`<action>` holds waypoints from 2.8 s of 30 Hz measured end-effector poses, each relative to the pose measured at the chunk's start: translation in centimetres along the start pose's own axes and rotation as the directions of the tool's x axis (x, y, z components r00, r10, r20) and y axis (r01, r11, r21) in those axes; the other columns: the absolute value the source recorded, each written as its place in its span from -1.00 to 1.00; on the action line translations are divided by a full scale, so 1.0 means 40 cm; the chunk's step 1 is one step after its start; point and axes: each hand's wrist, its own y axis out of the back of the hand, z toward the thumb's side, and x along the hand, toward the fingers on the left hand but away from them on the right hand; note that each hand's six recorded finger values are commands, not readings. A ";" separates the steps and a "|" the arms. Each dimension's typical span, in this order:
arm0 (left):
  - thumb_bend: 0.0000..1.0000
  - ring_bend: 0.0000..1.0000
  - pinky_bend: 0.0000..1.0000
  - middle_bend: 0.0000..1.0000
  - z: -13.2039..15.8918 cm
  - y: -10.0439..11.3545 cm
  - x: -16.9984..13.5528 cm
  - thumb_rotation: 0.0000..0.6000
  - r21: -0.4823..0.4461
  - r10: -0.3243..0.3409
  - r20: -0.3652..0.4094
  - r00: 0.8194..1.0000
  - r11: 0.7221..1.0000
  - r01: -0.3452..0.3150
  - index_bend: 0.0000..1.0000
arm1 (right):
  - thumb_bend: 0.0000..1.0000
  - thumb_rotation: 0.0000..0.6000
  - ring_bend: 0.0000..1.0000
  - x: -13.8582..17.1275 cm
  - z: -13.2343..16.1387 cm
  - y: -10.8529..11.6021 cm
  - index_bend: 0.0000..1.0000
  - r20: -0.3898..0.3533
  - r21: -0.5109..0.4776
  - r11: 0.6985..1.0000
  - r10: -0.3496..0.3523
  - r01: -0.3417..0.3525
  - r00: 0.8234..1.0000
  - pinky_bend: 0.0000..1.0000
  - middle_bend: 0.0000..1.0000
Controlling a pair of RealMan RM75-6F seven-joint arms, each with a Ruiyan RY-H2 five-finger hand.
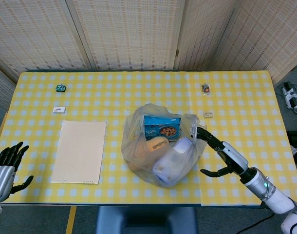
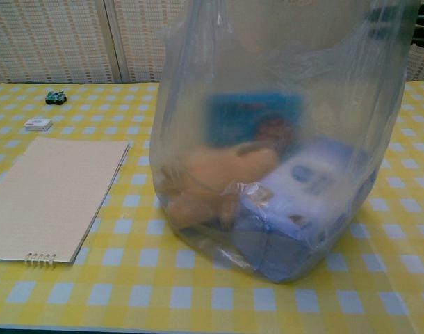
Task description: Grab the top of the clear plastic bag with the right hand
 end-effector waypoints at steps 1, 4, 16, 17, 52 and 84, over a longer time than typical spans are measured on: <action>-0.38 -1.00 -1.00 -0.95 -0.001 0.001 0.000 1.00 -0.001 0.001 0.000 1.000 1.000 -0.001 -0.91 | -0.41 1.00 -0.80 -0.006 0.001 -0.004 -1.00 0.001 0.003 1.000 0.005 -0.005 1.000 -1.00 -1.00; -0.38 -1.00 -1.00 -0.95 -0.002 0.005 -0.001 1.00 -0.005 0.005 0.000 1.000 1.000 -0.005 -0.91 | -0.41 1.00 -0.81 -0.023 0.007 -0.017 -1.00 0.000 0.013 1.000 0.021 -0.021 1.000 -1.00 -1.00; -0.38 -1.00 -1.00 -0.95 0.001 0.016 -0.010 1.00 -0.017 0.018 0.012 1.000 1.000 -0.017 -0.91 | -0.41 1.00 -0.92 -0.091 0.017 -0.051 -1.00 0.030 0.029 0.998 0.062 -0.063 0.998 -1.00 -1.00; -0.38 -1.00 -1.00 -0.95 0.001 0.016 -0.010 1.00 -0.018 0.018 0.013 1.000 1.000 -0.018 -0.91 | -0.41 1.00 -0.92 -0.097 0.018 -0.053 -1.00 0.033 0.029 0.997 0.065 -0.066 0.997 -1.00 -1.00; -0.38 -1.00 -1.00 -0.93 -0.005 0.041 -0.023 1.00 -0.051 0.039 0.028 0.999 0.998 -0.037 -0.91 | -0.41 1.00 -0.93 -0.333 0.030 -0.158 -1.00 0.052 0.016 0.987 0.160 -0.161 0.986 -1.00 -1.00; -0.38 -0.99 -1.00 -0.92 -0.020 0.057 -0.028 1.00 -0.070 0.052 0.015 0.999 0.996 -0.050 -0.91 | -0.41 1.00 -0.73 -0.526 0.025 -0.274 -0.89 -0.080 -0.314 0.924 0.205 -0.220 0.976 -0.95 -0.76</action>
